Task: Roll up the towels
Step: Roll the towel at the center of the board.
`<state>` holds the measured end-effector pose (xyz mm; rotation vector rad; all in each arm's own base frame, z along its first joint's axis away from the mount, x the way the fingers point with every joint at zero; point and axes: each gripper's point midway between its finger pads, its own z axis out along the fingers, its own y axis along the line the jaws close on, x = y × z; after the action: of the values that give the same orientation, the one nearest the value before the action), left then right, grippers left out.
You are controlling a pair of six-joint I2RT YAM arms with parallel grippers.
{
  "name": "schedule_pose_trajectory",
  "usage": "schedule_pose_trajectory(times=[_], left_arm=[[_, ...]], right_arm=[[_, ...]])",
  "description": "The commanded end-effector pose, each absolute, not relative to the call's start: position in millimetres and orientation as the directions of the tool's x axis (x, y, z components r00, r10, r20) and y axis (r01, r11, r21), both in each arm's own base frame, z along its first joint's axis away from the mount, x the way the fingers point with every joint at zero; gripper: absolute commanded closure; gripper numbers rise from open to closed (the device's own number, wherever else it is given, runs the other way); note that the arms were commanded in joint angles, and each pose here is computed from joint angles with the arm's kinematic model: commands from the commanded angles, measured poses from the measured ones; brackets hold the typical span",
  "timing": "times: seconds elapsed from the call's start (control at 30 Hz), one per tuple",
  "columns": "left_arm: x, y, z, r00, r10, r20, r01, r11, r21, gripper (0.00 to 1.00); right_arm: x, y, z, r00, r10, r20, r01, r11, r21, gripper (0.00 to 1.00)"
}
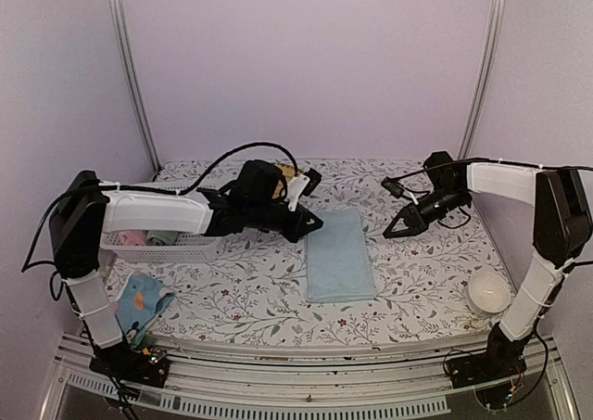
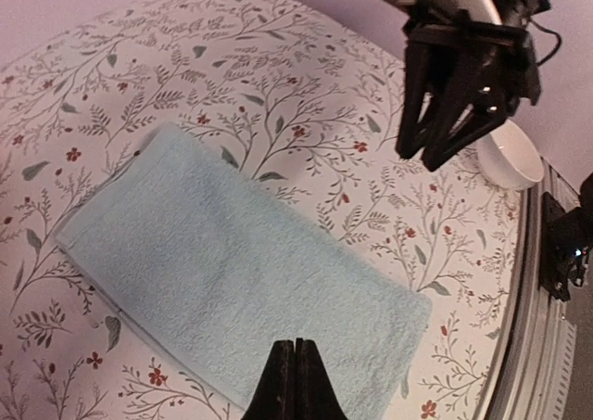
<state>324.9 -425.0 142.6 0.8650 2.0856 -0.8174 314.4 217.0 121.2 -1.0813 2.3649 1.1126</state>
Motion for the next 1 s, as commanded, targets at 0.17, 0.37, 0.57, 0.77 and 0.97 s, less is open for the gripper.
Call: schedule_pose_trajectory(times=[0.17, 0.37, 0.57, 0.77, 0.97], left_arm=[[230.6, -441.5, 107.0, -0.492, 0.387, -0.780, 0.865, 0.323, -0.385, 1.00], [221.1, -442.9, 60.3, -0.543, 0.436, -0.718, 0.838, 0.335, -0.430, 1.00], [205.0, -432.5, -0.8, -0.602, 0.515, -0.610, 0.798, 0.405, -0.445, 1.00], [201.4, -421.4, -14.9, -0.612, 0.540, -0.578, 0.790, 0.455, -0.411, 1.00], [208.4, -426.5, 11.1, -0.572, 0.524, -0.631, 0.815, 0.449, -0.366, 1.00]], right_arm=[[249.6, 252.0, 111.0, -0.694, -0.533, -0.484, -0.661, 0.204, 0.723, 0.86], [222.6, 268.8, 69.0, -0.697, -0.612, -0.373, -0.589, 0.191, 0.785, 0.90], [227.9, 262.9, 23.4, -0.737, -0.628, -0.249, -0.537, 0.321, 0.780, 0.91], [231.8, 248.7, -10.5, -0.740, -0.649, -0.174, -0.558, 0.450, 0.697, 0.91], [234.0, 248.6, -9.0, -0.727, -0.659, -0.193, -0.586, 0.449, 0.675, 0.90]])
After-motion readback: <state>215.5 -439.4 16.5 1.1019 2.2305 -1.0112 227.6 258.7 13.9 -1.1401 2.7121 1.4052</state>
